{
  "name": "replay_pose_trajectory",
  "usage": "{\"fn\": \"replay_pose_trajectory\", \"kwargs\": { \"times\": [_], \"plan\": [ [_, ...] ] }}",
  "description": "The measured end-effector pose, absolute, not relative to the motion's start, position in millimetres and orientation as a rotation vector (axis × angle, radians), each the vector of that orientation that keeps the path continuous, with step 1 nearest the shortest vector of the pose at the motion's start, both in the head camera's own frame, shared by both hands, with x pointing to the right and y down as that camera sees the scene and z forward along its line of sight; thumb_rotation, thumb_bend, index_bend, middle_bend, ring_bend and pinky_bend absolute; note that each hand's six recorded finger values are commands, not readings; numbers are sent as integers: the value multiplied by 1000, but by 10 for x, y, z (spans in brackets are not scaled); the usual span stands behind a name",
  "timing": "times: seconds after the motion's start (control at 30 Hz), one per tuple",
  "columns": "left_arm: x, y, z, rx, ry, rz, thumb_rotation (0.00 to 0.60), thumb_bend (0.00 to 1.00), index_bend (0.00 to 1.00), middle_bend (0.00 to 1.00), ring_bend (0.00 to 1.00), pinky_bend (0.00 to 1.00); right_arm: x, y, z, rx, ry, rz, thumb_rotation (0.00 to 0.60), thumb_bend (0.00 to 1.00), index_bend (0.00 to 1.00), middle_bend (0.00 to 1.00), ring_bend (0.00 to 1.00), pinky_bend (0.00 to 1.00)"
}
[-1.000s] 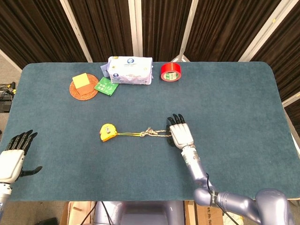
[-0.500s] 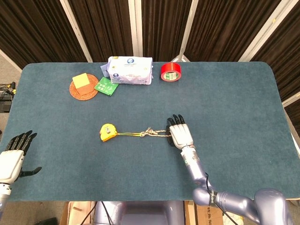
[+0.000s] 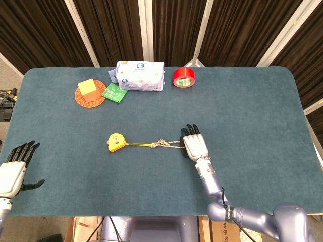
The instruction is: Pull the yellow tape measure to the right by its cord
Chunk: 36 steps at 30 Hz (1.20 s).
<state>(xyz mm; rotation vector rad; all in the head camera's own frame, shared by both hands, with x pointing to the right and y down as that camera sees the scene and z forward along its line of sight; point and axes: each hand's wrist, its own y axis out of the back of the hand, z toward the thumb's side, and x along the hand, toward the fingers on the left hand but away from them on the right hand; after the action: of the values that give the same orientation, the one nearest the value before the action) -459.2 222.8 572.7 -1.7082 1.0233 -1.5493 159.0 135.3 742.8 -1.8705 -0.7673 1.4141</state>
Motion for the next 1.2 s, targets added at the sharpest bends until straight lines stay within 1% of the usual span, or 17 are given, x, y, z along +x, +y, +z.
{"fn": "replay_pose_trajectory", "kwargs": {
  "times": [0.17, 0.33, 0.67, 1.2],
  "plan": [
    [-4590, 2231, 5725, -1709, 1022, -1549, 600, 0, 0, 0, 0, 0, 1565, 1347, 7381, -1876, -771, 1395, 600, 459, 632, 220, 0, 0],
    [-4593, 2234, 5728, -1712, 1023, -1553, 600, 0, 0, 0, 0, 0, 1543, 1300, 7257, -1878, -785, 1358, 600, 460, 634, 221, 0, 0],
    [-4584, 2242, 5732, -1722, 1021, -1555, 600, 0, 0, 0, 0, 0, 1641, 1191, 7086, -1868, -833, 1346, 600, 465, 642, 221, 0, 0],
    [-4534, 2251, 5703, -1720, 998, -1528, 600, 0, 0, 0, 0, 0, 2198, 939, 6907, -1823, -976, 1438, 600, 465, 649, 221, 0, 0]
  ]
}}
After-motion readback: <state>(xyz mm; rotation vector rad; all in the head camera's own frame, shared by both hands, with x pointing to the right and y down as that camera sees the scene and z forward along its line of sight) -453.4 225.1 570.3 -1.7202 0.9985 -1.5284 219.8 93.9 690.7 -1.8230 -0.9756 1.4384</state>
